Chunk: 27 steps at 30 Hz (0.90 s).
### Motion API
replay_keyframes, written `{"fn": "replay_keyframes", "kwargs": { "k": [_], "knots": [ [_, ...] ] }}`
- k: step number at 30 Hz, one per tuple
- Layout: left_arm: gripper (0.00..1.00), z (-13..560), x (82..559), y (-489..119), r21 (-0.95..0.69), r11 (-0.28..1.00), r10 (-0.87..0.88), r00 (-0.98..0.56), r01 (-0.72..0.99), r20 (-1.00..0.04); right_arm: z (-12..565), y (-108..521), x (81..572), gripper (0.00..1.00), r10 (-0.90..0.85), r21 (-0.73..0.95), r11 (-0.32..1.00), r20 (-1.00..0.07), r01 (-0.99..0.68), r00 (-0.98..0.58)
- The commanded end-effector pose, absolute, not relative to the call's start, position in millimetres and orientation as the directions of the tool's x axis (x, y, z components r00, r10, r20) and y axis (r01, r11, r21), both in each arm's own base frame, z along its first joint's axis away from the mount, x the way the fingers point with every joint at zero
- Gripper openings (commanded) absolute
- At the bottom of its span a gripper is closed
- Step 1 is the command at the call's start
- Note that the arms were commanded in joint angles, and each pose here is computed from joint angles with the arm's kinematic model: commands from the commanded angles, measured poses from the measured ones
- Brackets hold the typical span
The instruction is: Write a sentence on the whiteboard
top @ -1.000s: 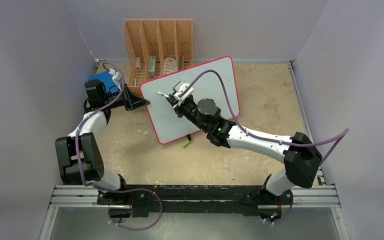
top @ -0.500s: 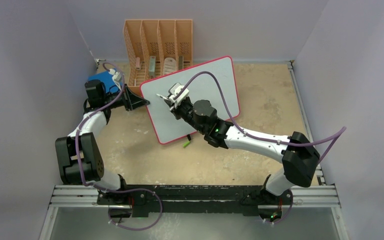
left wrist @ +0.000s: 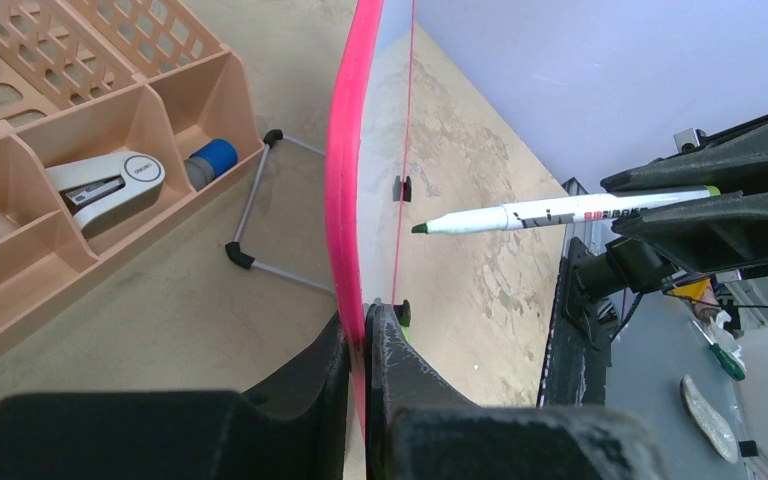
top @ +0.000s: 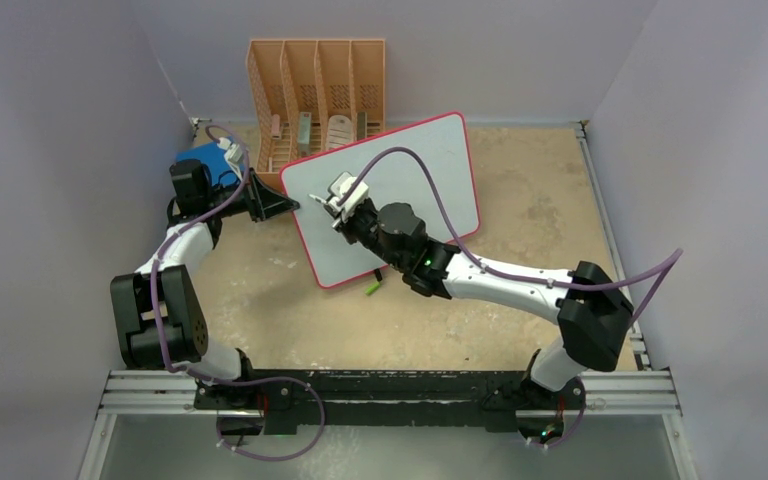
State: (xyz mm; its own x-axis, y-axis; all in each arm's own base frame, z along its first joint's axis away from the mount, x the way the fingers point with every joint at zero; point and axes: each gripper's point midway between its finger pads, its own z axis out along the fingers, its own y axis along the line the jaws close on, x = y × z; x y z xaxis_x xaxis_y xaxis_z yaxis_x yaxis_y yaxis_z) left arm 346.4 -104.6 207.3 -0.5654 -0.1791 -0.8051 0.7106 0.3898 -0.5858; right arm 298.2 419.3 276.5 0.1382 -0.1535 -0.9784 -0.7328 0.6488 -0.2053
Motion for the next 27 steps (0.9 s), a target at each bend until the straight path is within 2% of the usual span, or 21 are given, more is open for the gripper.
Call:
{"fn": "replay_keyframes", "kwargs": {
  "k": [1,27],
  "knots": [
    [0.0,223.0,350.2,-109.6,-0.489,0.396,-0.139,-0.476,0.777,-0.869,310.1,423.1,300.2,0.0,-0.096,-0.204,0.669,-0.977,-0.715,0.189],
    [0.0,223.3,349.7,-110.7,-0.491,0.39,-0.138,-0.478,0.779,-0.868,303.1,432.0,299.6,0.0,-0.129,-0.223,0.661,-0.974,-0.717,0.184]
  ]
}}
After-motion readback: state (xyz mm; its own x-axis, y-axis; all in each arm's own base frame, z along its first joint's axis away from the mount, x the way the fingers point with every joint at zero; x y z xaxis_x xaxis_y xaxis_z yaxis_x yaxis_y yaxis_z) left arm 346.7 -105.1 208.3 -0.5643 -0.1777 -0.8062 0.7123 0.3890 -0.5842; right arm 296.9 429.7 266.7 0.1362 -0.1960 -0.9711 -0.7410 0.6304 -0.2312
